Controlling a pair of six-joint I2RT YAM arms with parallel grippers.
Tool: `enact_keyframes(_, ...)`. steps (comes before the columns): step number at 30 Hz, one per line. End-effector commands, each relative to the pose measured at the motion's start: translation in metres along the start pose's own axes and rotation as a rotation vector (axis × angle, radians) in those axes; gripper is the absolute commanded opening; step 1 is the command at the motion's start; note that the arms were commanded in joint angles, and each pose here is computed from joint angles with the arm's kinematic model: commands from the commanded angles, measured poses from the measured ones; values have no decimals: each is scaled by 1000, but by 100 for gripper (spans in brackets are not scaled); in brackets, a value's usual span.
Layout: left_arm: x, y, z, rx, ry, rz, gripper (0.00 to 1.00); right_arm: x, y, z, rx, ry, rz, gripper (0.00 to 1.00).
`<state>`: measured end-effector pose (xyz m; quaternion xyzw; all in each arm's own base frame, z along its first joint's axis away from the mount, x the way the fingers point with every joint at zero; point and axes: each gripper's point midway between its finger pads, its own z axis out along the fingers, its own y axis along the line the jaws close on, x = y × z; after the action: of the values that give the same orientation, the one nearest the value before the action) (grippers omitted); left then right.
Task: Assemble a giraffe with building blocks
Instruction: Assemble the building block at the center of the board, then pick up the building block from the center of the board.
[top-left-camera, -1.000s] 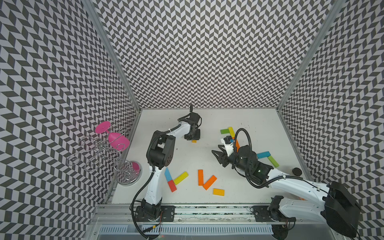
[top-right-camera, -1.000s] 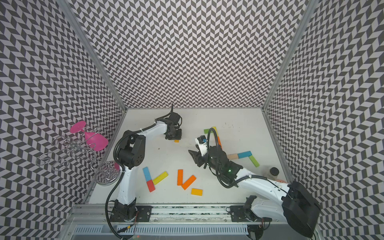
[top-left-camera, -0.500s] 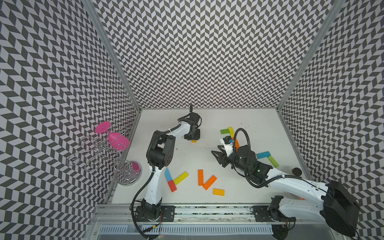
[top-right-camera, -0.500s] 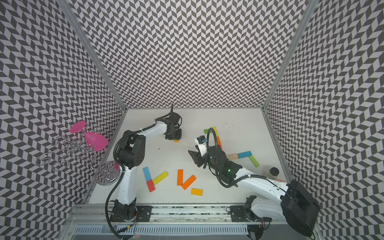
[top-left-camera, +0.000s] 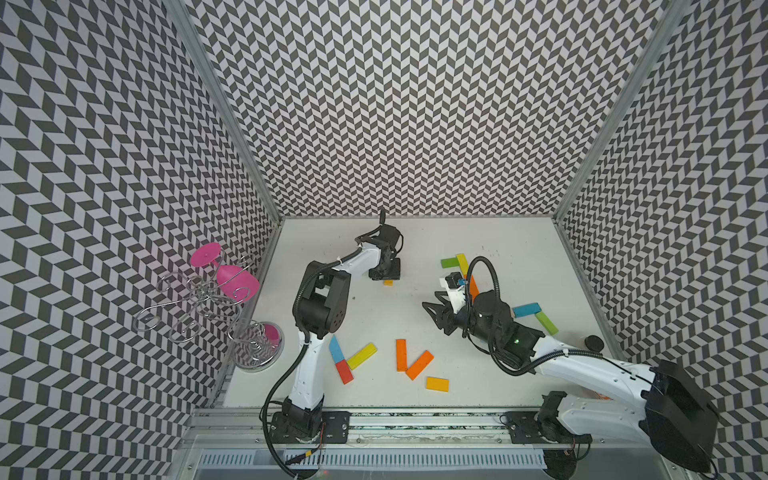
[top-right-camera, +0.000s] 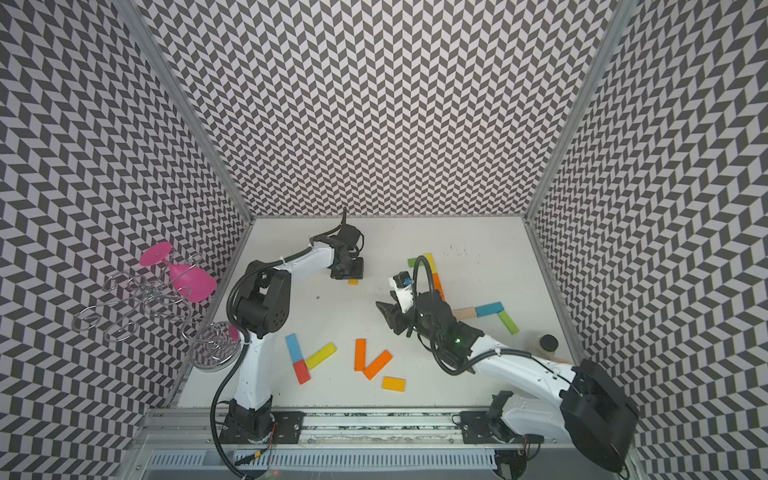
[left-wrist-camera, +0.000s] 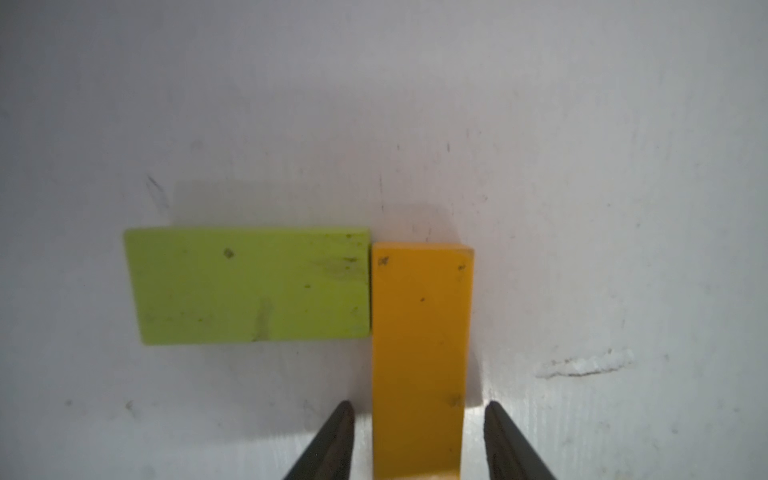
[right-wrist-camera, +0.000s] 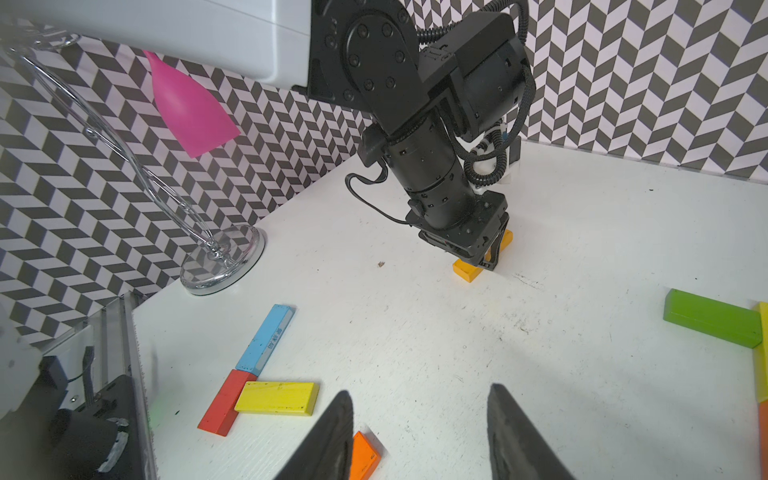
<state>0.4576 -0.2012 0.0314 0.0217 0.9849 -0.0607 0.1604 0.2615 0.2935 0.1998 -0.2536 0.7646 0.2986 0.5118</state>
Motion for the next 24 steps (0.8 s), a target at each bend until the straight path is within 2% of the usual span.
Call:
enact_keyframes(1,-18,-3,-25,11,-63,-7,59,-20,3,1,-13,-51,3,51)
enact_keyframes(5,-28,-12,-55,36,-120,8,69,-22,4,0,-14,-49,0,51)
enact_keyframes(9,-40,-23,-102,64,-211,27,80,-24,5,-2,-15,-45,-2,51)
enact_keyframes(14,-35,-23,-163,73,-302,61,82,-24,5,-9,-15,-32,0,51)
enact_keyframes(18,7,-18,-185,92,-295,91,81,-23,4,-18,-8,-35,11,50)
enact_keyframes(24,121,-37,-162,119,-152,132,80,-14,8,-36,-28,-52,-11,49)
